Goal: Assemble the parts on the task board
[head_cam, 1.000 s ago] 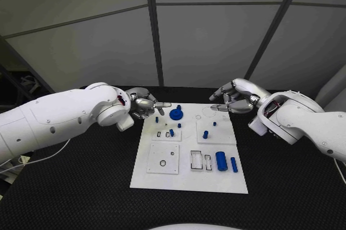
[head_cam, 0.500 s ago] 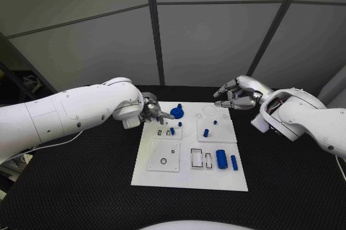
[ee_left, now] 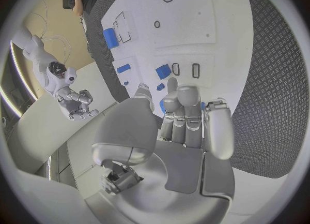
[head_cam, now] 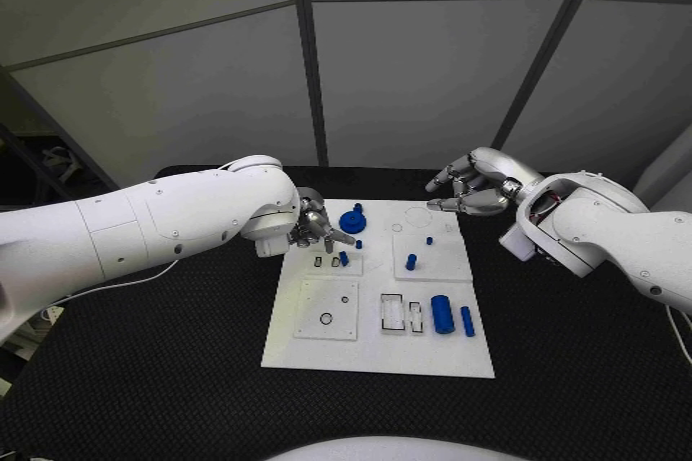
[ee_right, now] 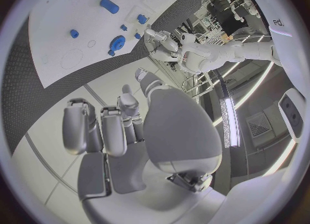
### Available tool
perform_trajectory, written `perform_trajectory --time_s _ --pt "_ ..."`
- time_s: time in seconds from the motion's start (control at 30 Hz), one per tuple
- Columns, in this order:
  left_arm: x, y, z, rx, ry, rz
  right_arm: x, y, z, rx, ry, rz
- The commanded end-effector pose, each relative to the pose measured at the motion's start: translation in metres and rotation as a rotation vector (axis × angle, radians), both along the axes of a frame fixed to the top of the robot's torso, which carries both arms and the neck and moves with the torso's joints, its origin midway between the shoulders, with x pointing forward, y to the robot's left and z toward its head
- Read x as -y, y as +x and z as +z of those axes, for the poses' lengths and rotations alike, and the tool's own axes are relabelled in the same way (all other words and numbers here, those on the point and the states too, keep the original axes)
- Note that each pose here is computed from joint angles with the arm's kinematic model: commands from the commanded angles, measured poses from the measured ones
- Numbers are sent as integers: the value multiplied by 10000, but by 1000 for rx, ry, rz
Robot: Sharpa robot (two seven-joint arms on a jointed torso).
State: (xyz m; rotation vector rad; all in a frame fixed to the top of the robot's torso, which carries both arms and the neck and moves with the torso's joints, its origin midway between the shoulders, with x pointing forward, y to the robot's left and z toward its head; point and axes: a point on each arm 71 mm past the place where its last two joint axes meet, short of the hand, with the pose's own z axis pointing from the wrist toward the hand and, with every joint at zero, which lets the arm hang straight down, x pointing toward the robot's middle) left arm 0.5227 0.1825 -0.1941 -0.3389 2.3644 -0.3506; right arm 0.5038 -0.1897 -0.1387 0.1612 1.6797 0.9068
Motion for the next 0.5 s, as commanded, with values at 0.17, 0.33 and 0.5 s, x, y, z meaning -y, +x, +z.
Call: perform_trajectory --time_s 0.17,0.33,0.5 --pt "62 18 -26 -4 41 -30 -9 5 11 4 -13 -2" --pt "61 34 -35 -7 47 -32 -13 3 10 3 -15 -1" --pt "65 43 -40 -11 51 -36 -17 2 10 3 -15 -1"
